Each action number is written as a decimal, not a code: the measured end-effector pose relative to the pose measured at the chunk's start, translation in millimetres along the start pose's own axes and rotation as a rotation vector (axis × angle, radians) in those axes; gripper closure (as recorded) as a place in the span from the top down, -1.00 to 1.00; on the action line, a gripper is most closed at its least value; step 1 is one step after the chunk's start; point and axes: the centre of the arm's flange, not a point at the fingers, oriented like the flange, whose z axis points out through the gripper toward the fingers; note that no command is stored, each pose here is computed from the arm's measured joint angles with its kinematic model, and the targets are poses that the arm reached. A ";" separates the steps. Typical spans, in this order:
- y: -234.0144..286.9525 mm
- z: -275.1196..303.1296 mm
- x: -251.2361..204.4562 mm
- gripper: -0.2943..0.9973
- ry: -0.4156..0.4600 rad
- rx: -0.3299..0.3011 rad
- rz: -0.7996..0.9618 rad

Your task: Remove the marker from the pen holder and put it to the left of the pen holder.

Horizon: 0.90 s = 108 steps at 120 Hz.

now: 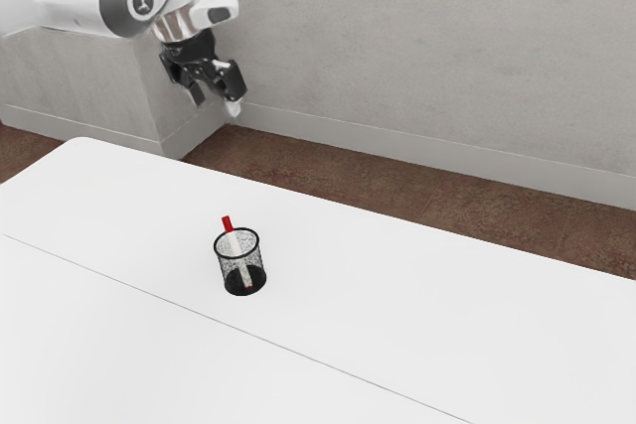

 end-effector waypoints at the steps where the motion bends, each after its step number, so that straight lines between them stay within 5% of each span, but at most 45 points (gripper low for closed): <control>1: 0.7 -1.3 0.2 0.38 0.001 0.004 0.003; 28: -12.1 41.0 3.0 0.49 -0.076 0.033 0.001; 54: -39.8 151.4 4.1 0.50 -0.232 -0.024 -0.070; 108: -77.7 252.7 -12.3 0.32 -0.333 -0.134 -0.226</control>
